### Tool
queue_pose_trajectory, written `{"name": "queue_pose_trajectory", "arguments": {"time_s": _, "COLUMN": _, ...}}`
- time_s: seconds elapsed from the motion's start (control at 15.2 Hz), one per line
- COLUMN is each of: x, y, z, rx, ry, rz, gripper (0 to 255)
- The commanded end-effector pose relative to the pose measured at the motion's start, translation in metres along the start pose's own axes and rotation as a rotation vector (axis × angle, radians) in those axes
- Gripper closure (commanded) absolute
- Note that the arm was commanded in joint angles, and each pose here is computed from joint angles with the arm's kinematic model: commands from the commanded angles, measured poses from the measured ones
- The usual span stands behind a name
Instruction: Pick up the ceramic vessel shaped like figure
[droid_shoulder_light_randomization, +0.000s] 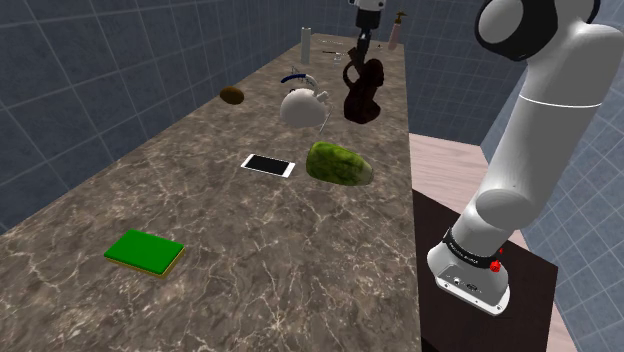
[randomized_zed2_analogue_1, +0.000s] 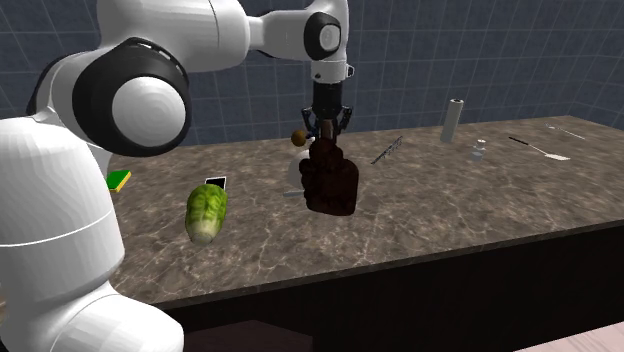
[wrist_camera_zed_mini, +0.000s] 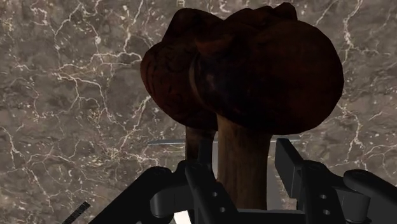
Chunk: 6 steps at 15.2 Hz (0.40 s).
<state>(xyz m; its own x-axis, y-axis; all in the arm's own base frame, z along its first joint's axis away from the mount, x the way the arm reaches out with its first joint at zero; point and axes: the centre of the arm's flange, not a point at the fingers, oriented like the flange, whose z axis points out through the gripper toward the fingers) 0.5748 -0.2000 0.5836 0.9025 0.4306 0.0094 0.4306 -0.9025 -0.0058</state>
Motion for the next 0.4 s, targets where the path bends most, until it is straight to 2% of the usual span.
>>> {"name": "queue_pose_trajectory", "arguments": {"time_s": 0.0, "x": -0.001, "y": 0.0, "z": -0.011, "rx": -0.002, "ry": 0.002, "rz": 0.0, "gripper": 255}}
{"name": "queue_pose_trajectory", "arguments": {"time_s": 0.33, "x": -0.001, "y": 0.0, "z": -0.028, "rx": -0.002, "ry": 0.002, "rz": 0.0, "gripper": 255}}
